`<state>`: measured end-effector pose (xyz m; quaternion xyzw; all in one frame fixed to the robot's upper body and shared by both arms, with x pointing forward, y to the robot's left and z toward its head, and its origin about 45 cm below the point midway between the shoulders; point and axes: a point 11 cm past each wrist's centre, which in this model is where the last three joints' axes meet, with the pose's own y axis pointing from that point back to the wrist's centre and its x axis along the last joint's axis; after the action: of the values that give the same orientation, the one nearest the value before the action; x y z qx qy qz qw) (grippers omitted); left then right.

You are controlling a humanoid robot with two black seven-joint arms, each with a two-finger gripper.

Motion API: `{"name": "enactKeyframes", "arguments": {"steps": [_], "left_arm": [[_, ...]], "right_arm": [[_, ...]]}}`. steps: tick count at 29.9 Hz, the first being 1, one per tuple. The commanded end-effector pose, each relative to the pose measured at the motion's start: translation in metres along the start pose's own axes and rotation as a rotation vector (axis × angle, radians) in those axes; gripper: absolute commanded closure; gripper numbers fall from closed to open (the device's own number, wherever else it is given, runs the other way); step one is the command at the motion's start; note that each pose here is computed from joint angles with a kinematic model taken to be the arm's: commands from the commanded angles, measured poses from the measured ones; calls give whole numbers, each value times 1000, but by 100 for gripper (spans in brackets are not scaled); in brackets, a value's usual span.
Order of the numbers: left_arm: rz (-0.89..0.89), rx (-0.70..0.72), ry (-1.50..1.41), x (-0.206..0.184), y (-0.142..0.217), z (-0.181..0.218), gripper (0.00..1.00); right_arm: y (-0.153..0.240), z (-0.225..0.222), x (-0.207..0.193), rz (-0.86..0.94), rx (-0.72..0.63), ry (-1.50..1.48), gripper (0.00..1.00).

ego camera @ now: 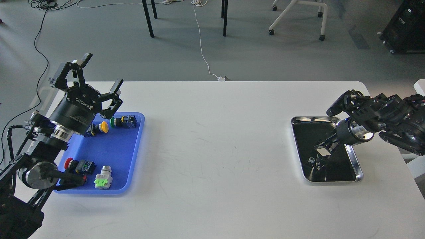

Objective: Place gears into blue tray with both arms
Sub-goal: 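Grasp a small black part on the metal tray with the right gripper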

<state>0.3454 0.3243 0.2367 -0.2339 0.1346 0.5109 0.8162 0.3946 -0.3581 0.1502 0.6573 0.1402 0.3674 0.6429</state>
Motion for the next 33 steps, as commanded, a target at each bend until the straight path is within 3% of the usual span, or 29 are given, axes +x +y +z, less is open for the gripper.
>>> {"name": "enactKeyframes", "arguments": {"steps": [1, 25, 33], "left_arm": [[0, 1, 0, 0, 0, 0, 1], [-1, 2, 5, -1, -1, -2, 1], [-1, 4, 1, -1, 0, -1, 1]], "right_arm": [[-1, -2, 2, 7, 7, -10, 33], [-5, -4, 10, 25, 7, -14, 34], [-5, -3, 7, 19, 4, -18, 45]]}}
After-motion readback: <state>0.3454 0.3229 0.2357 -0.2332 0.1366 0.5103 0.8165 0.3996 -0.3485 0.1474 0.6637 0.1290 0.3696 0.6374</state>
